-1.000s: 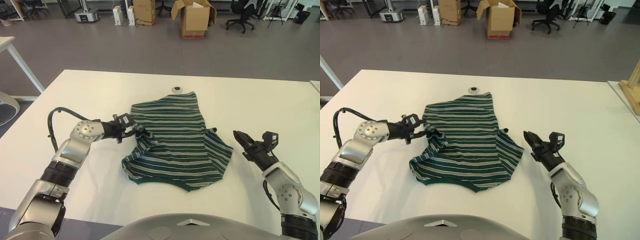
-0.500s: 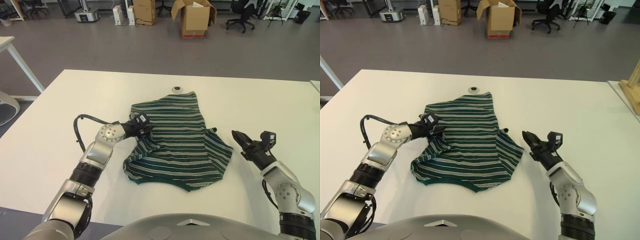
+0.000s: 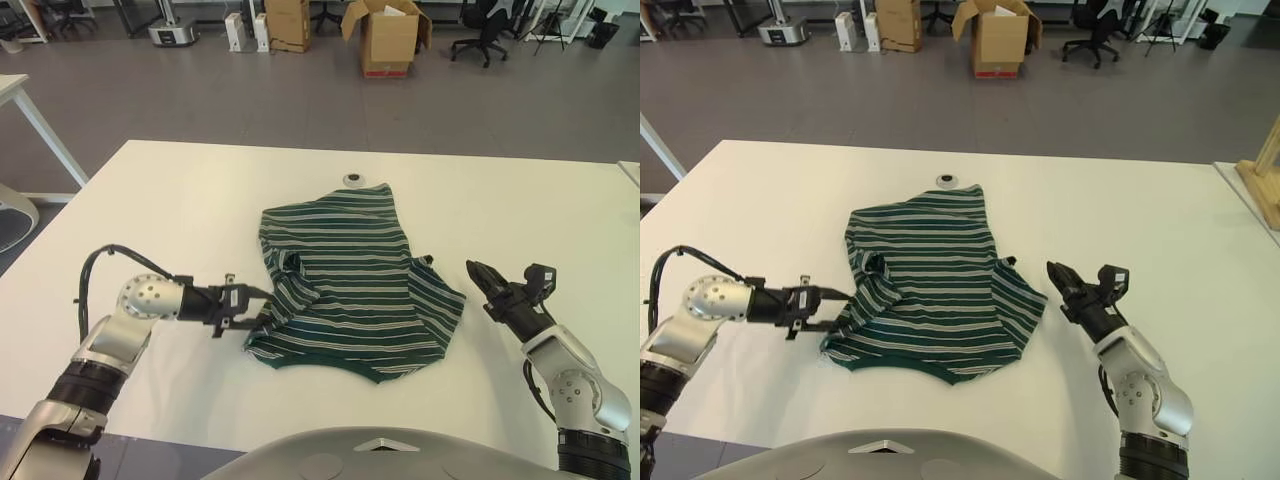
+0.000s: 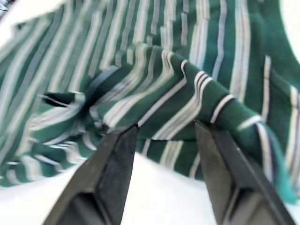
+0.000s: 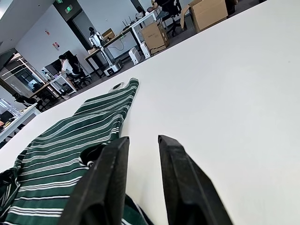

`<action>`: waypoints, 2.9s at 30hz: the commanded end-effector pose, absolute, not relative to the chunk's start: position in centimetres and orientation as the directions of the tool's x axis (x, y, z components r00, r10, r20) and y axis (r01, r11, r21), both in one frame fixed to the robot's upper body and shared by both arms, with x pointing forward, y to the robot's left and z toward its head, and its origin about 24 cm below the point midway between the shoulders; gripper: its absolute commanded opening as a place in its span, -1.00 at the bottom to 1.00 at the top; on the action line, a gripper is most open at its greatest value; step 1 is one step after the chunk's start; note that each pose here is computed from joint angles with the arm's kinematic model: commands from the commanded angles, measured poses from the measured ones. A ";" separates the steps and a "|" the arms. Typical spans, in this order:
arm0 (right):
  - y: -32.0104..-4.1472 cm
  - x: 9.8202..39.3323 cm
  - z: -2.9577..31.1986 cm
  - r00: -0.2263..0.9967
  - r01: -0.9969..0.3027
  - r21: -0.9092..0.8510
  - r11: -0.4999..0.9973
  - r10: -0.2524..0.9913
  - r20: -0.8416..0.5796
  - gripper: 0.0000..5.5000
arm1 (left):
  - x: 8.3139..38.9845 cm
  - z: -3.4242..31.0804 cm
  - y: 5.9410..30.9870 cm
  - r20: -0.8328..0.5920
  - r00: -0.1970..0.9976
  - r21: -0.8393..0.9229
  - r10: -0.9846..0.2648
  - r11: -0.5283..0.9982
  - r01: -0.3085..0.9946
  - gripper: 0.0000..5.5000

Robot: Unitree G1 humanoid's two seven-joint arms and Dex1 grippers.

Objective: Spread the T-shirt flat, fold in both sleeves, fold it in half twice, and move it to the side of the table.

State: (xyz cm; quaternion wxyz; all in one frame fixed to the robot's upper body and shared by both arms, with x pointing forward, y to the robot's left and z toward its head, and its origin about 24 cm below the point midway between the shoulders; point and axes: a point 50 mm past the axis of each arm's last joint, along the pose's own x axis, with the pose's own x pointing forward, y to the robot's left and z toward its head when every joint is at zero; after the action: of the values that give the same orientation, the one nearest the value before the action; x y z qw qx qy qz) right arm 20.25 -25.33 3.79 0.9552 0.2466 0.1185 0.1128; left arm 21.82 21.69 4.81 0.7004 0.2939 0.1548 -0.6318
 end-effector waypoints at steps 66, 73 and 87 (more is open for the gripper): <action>-25.0 16.4 0.1 0.776 -0.072 0.663 0.745 0.459 -0.432 -0.99 | 27.0 10.5 22.4 -0.251 0.588 0.330 -0.769 0.503 0.799 -0.19; -25.5 16.6 1.0 0.813 -0.072 0.721 0.689 0.459 -0.357 -0.52 | 26.7 10.1 22.0 -0.258 0.585 0.334 -0.769 0.497 0.801 -0.19; -24.5 14.5 -0.4 0.771 -0.016 0.721 0.693 0.467 -0.432 -0.18 | 26.4 9.6 21.5 -0.271 0.572 0.328 -0.774 0.484 0.811 -0.19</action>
State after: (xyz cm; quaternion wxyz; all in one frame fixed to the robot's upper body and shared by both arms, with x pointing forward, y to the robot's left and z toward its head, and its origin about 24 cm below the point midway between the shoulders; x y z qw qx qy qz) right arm 15.22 -25.26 1.67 0.8826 0.3511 0.2636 0.1682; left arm 26.26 21.71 9.39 0.8650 0.1996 0.0443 -0.4583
